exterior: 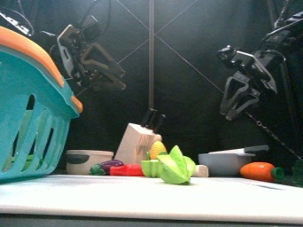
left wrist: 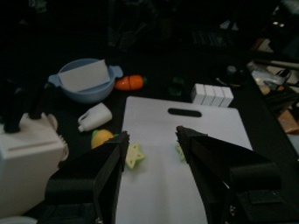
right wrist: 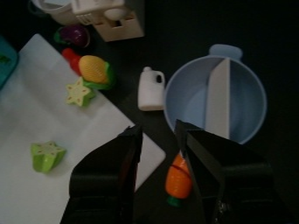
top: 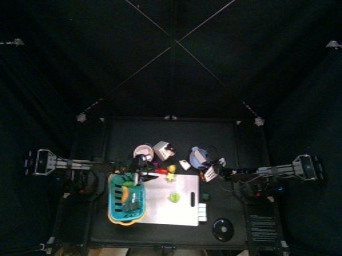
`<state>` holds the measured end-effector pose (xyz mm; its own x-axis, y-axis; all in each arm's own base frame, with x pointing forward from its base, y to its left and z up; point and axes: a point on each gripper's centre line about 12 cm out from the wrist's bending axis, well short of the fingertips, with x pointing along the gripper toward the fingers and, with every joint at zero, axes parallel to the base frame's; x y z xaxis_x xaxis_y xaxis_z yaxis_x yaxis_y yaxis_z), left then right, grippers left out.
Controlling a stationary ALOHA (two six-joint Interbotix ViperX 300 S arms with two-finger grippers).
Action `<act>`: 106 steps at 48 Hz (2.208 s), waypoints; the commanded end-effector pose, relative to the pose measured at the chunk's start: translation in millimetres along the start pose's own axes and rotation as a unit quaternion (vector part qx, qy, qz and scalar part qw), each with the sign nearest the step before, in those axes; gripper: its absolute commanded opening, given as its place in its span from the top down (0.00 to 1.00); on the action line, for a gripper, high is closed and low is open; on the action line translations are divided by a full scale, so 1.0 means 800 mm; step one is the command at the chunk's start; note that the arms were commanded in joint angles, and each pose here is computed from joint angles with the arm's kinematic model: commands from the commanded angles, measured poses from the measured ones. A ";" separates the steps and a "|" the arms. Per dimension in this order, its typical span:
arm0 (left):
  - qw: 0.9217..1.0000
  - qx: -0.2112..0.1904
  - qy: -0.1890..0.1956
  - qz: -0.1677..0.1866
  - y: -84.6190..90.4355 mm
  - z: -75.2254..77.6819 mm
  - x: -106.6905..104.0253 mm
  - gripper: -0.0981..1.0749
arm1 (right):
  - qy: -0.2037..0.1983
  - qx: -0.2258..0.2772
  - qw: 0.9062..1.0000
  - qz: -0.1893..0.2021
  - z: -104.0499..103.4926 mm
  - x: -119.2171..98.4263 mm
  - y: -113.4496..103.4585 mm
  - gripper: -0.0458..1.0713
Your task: Grab starfruit bottom
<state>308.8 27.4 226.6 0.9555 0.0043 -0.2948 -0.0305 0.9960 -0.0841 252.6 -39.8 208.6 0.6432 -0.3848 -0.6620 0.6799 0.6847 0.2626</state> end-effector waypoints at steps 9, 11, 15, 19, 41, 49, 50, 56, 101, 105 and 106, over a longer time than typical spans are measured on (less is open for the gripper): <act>0.997 0.007 0.059 0.048 0.013 0.003 -0.013 0.19 | 0.015 0.003 1.000 0.023 0.007 0.015 0.040 0.29; 0.997 0.001 0.059 0.052 0.014 0.006 -0.015 0.19 | 0.021 0.009 1.000 0.022 0.007 0.019 0.045 0.29; 0.997 -0.021 0.052 0.054 0.012 0.011 -0.020 0.19 | 0.031 0.020 0.999 0.018 0.009 0.029 0.056 0.29; 0.997 -0.033 0.042 0.054 0.010 0.013 -0.028 0.19 | 0.040 0.027 0.999 0.018 0.011 0.036 0.071 0.29; 0.999 -0.018 -0.004 0.040 0.003 0.003 -0.071 0.19 | 0.077 0.014 0.997 -0.016 0.002 0.120 0.144 0.20; 0.999 -0.017 -0.002 0.040 0.003 0.001 -0.071 0.19 | 0.071 0.008 0.997 -0.019 0.005 0.137 0.155 0.09; 0.999 -0.017 -0.002 0.039 0.003 0.001 -0.071 0.19 | 0.071 0.007 0.997 -0.019 0.006 0.140 0.158 0.08; 0.999 -0.017 -0.002 0.039 0.003 0.000 -0.072 0.19 | 0.073 0.005 0.997 -0.033 0.005 0.151 0.161 0.06; 0.999 -0.018 0.006 0.041 0.003 -0.005 -0.072 0.19 | 0.091 0.025 0.992 -0.085 -0.001 0.202 0.147 0.06; 0.999 -0.020 0.005 0.042 0.004 -0.005 -0.072 0.19 | 0.094 0.030 0.991 -0.090 -0.003 0.205 0.143 0.06; 0.999 -0.019 0.005 0.042 0.004 -0.005 -0.072 0.19 | 0.094 0.030 0.991 -0.091 -0.003 0.206 0.142 0.06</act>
<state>250.3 29.4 233.9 0.9407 0.0851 -0.3284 -0.1227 0.9878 -0.0955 430.4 -20.5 115.7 0.4099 -0.3717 -0.8329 0.8012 0.5832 0.1340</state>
